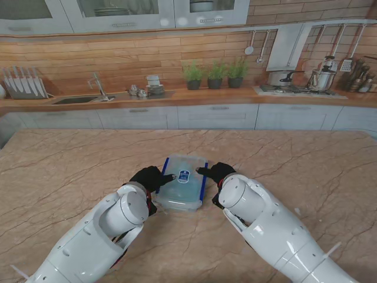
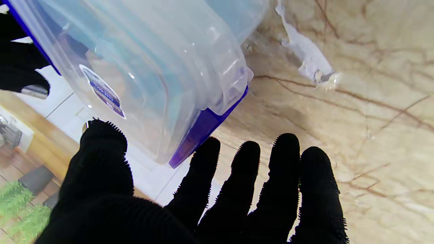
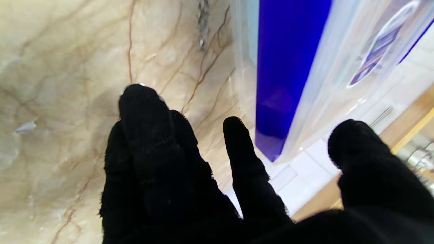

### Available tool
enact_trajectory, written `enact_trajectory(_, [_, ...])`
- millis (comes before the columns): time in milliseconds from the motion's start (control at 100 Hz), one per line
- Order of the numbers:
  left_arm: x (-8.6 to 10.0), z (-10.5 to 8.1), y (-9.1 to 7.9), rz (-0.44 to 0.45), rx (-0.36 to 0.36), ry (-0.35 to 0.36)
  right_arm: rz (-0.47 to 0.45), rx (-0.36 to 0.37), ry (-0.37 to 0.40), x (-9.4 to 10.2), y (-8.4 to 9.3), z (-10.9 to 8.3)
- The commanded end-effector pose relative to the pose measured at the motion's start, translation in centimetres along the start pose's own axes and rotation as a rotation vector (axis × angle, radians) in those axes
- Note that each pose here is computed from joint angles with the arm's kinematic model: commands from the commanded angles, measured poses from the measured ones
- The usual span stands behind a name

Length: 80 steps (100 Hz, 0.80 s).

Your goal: Fold the bubble film and place it into the plastic crate

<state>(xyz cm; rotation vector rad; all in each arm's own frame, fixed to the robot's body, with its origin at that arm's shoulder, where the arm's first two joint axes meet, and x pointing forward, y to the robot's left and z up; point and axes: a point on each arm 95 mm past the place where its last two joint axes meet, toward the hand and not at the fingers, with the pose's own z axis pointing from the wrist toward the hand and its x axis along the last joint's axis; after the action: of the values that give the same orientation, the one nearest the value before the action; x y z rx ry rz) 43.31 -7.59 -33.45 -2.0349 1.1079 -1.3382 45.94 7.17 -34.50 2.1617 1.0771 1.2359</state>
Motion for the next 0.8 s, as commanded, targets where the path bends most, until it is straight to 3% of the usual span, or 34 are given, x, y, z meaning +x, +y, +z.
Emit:
enact_trajectory(0, [-0.6, -0.3, 0.4, -0.001, -0.004, -0.009, 0.009, 0.018, -0.009, -0.4, -0.7, 0.1])
enact_trajectory(240, [-2.1, -0.5, -0.1, -0.036, 0.006, -0.045, 0.033, -0.039, -0.005, -1.2, 0.0, 0.2])
enact_trajectory(400, [-3.0, -1.2, -0.6, -0.091, 0.110, -0.020, 0.036, -0.118, 0.033, -1.9, 1.1, -0.7])
enact_trajectory(650, [-3.4, -4.2, -2.3, -0.202, 0.235, 0.142, 0.037, -0.205, 0.155, -2.9, 2.6, -3.7])
enact_trajectory(790, [-3.5, -5.8, -2.2, -0.260, 0.271, 0.271, 0.053, -0.234, 0.235, -3.4, 2.7, -5.6])
